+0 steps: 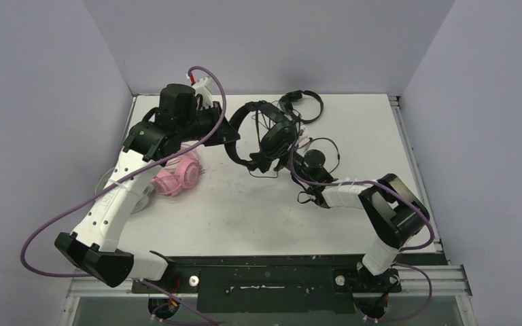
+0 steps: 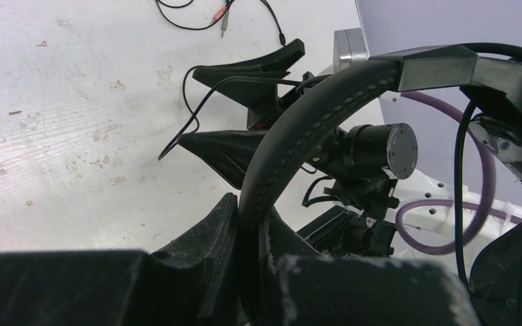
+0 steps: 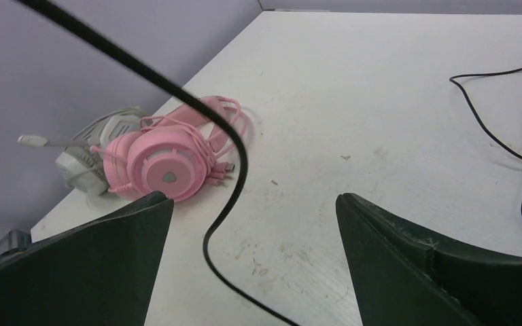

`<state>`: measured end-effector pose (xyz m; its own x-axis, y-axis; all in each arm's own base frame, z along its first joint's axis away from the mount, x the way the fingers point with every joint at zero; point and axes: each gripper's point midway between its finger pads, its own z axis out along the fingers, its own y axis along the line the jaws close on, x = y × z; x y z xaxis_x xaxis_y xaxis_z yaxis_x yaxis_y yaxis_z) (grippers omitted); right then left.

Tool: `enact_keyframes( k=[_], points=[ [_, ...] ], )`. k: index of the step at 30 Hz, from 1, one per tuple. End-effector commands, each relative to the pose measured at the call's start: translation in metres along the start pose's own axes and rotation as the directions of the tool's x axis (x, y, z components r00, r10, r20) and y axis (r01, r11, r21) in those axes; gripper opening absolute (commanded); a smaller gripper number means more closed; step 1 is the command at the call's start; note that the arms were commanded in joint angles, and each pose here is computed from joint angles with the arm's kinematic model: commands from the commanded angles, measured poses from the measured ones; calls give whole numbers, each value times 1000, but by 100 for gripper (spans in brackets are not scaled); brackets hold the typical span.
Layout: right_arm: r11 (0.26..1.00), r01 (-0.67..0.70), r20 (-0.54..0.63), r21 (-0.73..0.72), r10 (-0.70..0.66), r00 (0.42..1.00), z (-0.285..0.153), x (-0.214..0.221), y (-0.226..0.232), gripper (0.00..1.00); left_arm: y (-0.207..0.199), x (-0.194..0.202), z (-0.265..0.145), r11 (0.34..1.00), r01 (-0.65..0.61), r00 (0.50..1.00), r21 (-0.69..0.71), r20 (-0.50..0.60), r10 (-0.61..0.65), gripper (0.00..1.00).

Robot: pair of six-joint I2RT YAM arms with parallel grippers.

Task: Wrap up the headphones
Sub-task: Wrap the headphones cable around the headphones.

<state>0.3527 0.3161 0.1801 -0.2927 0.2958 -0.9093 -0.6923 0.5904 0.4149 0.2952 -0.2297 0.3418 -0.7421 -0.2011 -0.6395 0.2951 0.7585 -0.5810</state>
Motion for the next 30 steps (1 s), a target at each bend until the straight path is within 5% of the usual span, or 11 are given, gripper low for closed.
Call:
enact_keyframes(
  k=[1,4,6,11,13,23,30],
  points=[
    [1000,-15,126,-8,16,992,28,-32,3,92,-25,-26,-15,996,-18,995,90,99,9,0],
    [1000,-20,125,-5,20,992,38,-22,-4,87,-25,-28,-15,996,-16,994,90,107,6,0],
    [1000,-21,120,-12,23,992,42,-16,-7,76,-25,-31,-16,996,-11,994,93,112,1,0],
    [998,-14,58,-65,18,998,46,11,-1,15,-28,-43,-19,996,-6,990,91,139,-7,0],
    [996,-21,47,-86,25,999,40,20,2,0,-24,-51,-20,997,1,988,73,155,-12,0],
    [983,-28,-78,-179,15,997,-31,61,64,0,38,-125,-23,993,84,940,-82,339,-51,0],
    [966,78,-153,-247,-118,981,-74,66,138,0,120,-157,-24,935,167,892,-313,453,-7,0]
  ],
)
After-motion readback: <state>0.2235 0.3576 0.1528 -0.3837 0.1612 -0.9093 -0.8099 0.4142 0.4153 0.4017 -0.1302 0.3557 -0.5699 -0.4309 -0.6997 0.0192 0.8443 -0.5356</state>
